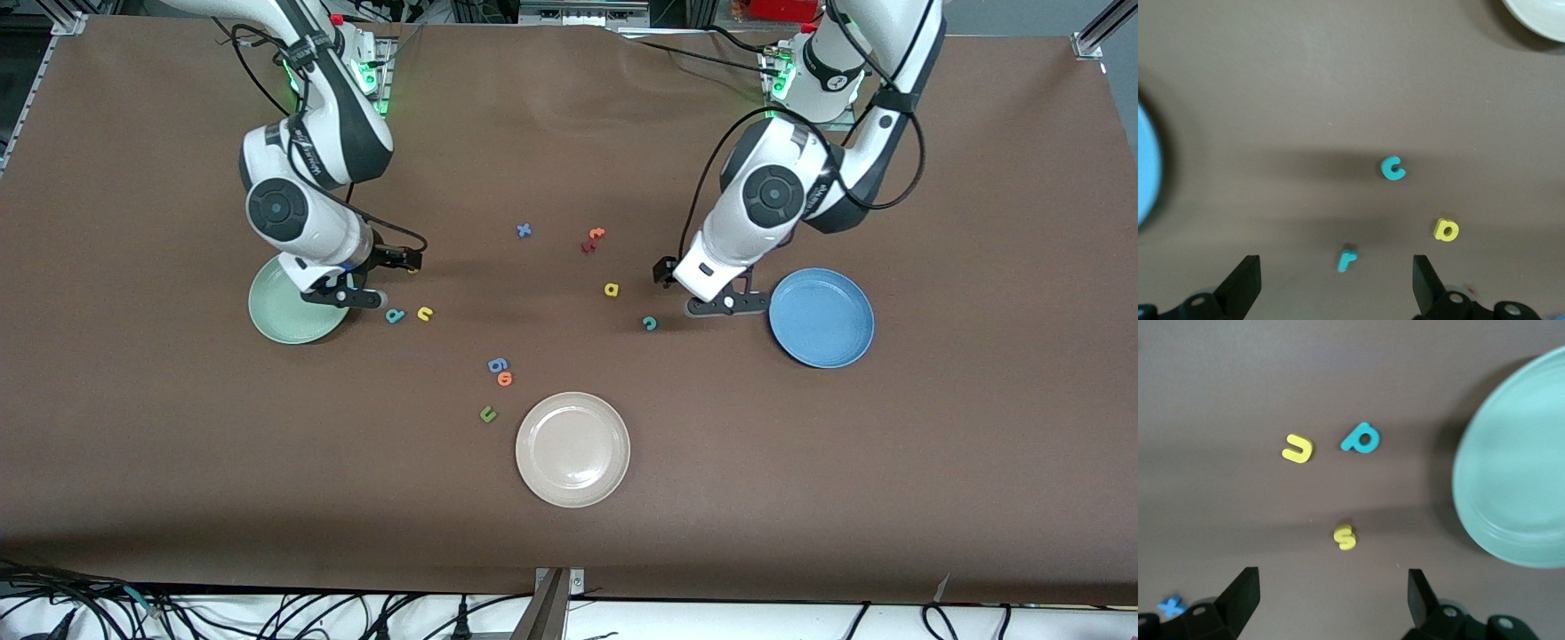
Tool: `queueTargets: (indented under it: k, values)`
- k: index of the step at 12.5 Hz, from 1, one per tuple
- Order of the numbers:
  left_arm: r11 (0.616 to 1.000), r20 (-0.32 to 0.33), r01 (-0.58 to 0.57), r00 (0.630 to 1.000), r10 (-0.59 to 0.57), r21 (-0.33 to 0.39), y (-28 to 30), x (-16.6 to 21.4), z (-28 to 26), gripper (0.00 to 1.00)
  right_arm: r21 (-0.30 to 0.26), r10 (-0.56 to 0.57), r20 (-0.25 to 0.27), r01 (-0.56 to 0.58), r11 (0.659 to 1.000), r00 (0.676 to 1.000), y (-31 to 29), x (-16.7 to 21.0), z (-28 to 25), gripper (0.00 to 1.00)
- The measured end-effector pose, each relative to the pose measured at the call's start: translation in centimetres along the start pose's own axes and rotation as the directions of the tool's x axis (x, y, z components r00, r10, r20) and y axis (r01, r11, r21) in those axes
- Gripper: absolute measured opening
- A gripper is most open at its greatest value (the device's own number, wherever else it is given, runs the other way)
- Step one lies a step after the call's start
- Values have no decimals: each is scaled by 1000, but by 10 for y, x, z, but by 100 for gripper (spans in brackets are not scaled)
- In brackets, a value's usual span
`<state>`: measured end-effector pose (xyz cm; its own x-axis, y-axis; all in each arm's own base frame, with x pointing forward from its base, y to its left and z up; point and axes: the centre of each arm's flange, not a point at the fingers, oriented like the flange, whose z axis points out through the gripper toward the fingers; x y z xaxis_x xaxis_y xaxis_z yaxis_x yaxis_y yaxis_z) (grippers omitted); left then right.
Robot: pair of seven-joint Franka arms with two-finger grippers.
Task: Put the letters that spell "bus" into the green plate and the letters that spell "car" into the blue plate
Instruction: 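Reach yellow s with the right gripper while the left gripper reaches teal r, then grasp the s with the right gripper while the left gripper grasps the r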
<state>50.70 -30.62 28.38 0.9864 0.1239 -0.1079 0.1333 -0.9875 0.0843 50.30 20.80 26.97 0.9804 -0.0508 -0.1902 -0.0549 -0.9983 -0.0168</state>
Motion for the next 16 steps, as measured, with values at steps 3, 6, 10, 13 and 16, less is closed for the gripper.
queueTargets:
  k: [3, 6, 10, 13, 16]
  values:
    - [1000, -69, 0, 998, 1, 9, 2, -34, 41, 100, 14, -91, -60, 92, 996, 994, 8, -16, 42, 98]
    - [999, -95, -9, 995, 13, 42, 2, -56, 63, 100, 17, -154, -95, 157, 988, 983, 12, -20, 59, 98]
    - [997, -118, -14, 993, 23, 72, 6, -71, 89, 100, 14, -202, -101, 204, 979, 974, 13, -25, 76, 94]
    - [997, -108, -18, 994, 27, 80, 4, -72, 103, 99, 12, -227, -96, 229, 973, 969, 1, -31, 84, 81]
    - [996, -99, -17, 995, 26, 85, 3, -73, 109, 92, 7, -242, -88, 244, 970, 966, -3, -33, 90, 79]
